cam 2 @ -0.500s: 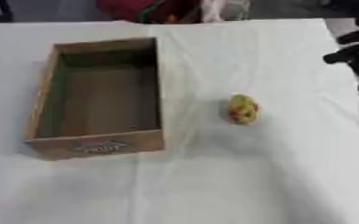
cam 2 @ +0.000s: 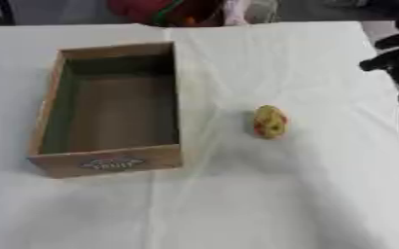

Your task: Pick up objects on the table and place them in the box.

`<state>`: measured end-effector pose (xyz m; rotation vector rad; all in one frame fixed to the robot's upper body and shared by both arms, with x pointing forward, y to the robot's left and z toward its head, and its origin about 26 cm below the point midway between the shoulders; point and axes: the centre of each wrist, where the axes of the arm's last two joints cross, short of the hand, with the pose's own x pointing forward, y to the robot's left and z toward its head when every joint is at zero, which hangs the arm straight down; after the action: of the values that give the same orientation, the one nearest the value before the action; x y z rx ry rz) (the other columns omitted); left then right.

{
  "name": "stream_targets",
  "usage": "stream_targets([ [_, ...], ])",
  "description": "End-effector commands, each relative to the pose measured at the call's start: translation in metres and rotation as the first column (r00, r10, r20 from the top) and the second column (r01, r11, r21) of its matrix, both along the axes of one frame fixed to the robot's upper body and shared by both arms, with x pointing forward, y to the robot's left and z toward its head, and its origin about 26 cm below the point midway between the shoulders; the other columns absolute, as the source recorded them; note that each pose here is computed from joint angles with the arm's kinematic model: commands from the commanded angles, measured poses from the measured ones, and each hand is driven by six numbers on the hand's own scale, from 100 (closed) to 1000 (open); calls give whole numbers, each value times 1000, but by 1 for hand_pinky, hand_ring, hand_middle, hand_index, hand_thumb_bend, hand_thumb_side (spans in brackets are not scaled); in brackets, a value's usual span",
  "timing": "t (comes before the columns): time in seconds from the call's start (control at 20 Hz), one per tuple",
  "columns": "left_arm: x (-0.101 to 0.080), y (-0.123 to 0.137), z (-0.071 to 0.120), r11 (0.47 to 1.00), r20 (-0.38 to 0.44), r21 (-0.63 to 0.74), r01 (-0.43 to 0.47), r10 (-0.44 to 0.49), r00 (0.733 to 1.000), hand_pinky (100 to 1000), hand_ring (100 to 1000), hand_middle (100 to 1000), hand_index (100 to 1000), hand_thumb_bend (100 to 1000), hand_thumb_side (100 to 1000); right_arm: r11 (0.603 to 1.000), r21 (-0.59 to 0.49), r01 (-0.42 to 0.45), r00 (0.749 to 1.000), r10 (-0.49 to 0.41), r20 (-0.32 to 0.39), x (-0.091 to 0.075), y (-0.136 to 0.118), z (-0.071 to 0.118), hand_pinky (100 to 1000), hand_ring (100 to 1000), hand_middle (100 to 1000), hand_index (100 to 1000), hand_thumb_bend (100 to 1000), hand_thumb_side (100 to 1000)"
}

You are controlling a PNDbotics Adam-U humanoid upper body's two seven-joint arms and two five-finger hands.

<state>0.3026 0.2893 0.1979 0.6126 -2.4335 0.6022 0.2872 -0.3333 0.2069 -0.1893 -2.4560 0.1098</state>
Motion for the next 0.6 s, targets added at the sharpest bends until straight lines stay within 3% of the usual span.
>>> stream_targets([
  [0.05,-3,2,8,1000,31,20,-10,10,999,378,395,485,674,100,853,1000,-21,0,999,1,33,-3,-1,11,613,518,594,800,100,745],
  [0.35,-3,2,8,1000,28,21,-7,6,1000,378,394,485,675,100,853,987,-132,88,994,-79,70,-3,-8,31,625,545,620,815,100,759],
  [0.45,-3,2,7,1000,25,21,-5,5,1000,378,394,485,674,100,853,970,-201,135,989,-120,84,-3,-8,41,628,555,632,825,100,739],
  [0.6,-3,2,7,1000,23,22,-2,2,1000,378,394,485,675,100,853,929,-309,202,979,-180,99,-2,-6,54,634,567,651,831,100,793],
])
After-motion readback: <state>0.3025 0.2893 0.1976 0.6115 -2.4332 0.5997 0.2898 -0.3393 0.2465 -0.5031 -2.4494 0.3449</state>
